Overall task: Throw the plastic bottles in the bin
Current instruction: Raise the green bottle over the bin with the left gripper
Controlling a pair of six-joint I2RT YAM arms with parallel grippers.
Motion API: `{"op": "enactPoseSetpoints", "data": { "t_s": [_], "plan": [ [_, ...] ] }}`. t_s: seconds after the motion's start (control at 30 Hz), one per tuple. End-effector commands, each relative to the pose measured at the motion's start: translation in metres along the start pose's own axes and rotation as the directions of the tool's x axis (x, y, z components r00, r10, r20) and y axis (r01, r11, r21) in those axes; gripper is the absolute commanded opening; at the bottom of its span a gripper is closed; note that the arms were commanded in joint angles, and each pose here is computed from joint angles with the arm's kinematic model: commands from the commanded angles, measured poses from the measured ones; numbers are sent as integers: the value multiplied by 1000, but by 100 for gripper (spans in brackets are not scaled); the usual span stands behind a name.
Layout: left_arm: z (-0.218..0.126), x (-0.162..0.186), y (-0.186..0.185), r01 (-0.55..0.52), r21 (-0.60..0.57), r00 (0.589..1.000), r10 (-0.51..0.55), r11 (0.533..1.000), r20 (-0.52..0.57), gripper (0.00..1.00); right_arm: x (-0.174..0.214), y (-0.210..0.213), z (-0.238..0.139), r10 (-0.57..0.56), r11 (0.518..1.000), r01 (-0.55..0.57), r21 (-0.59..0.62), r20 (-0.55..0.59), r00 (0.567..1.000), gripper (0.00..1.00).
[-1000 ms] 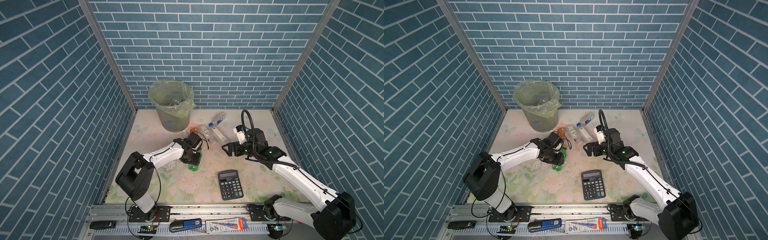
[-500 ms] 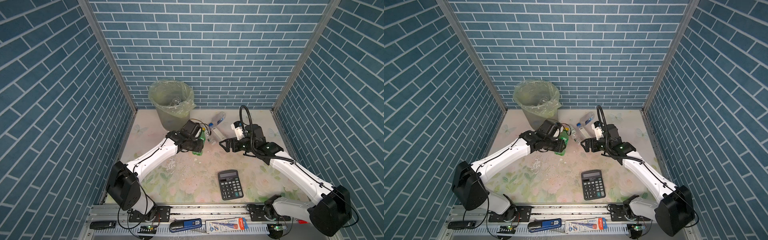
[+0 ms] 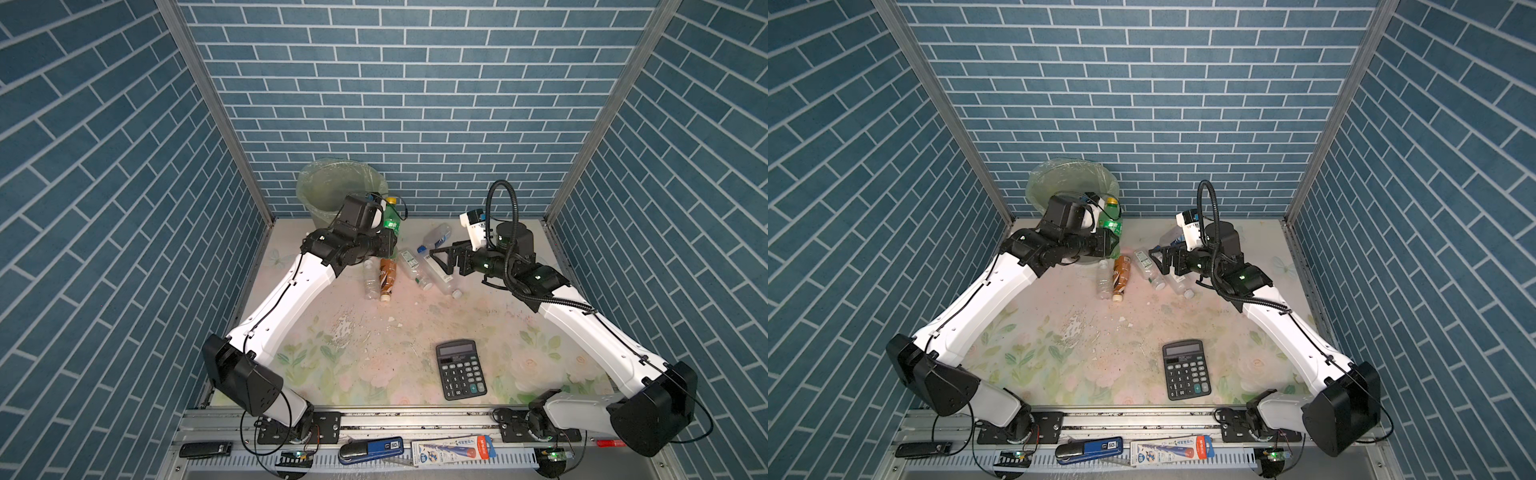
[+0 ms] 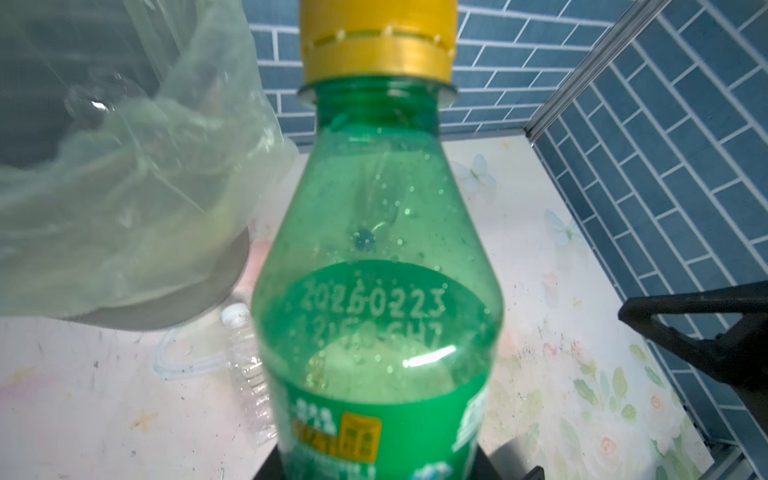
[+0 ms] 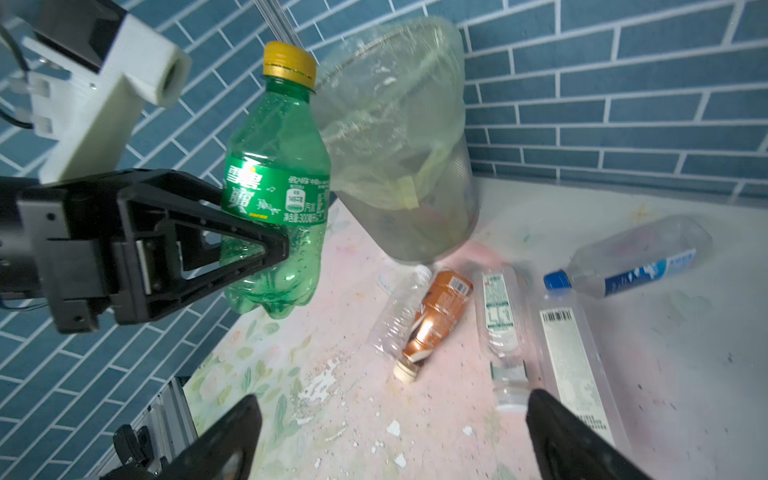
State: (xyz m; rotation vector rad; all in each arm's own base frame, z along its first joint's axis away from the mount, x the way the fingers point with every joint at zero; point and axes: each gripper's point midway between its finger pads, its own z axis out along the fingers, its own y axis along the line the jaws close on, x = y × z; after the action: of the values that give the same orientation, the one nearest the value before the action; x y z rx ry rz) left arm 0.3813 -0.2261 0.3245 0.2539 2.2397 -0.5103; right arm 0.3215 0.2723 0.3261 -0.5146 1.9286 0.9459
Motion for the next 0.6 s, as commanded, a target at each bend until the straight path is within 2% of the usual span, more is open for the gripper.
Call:
{"op": "enactPoseSetpoints", "data": {
  "t_s": [0.0,0.2,0.37,0.57],
  "plan": [
    [-11,-29,5,-26,-13,998,27,1000,61,46,-52,28,-7,-99,990,111,-83,135,986,99],
    [-52,-111,23,4,-64,963,14,998,269,46,-86,37,5,-123,984,143,-108,172,977,99],
    [-99,-175,42,21,-143,895,45,989,444,46,-108,45,10,-134,978,163,-128,207,969,99],
    [-134,-218,58,51,-152,826,44,987,562,45,-133,55,16,-158,967,198,-157,235,959,99]
  ]
}}
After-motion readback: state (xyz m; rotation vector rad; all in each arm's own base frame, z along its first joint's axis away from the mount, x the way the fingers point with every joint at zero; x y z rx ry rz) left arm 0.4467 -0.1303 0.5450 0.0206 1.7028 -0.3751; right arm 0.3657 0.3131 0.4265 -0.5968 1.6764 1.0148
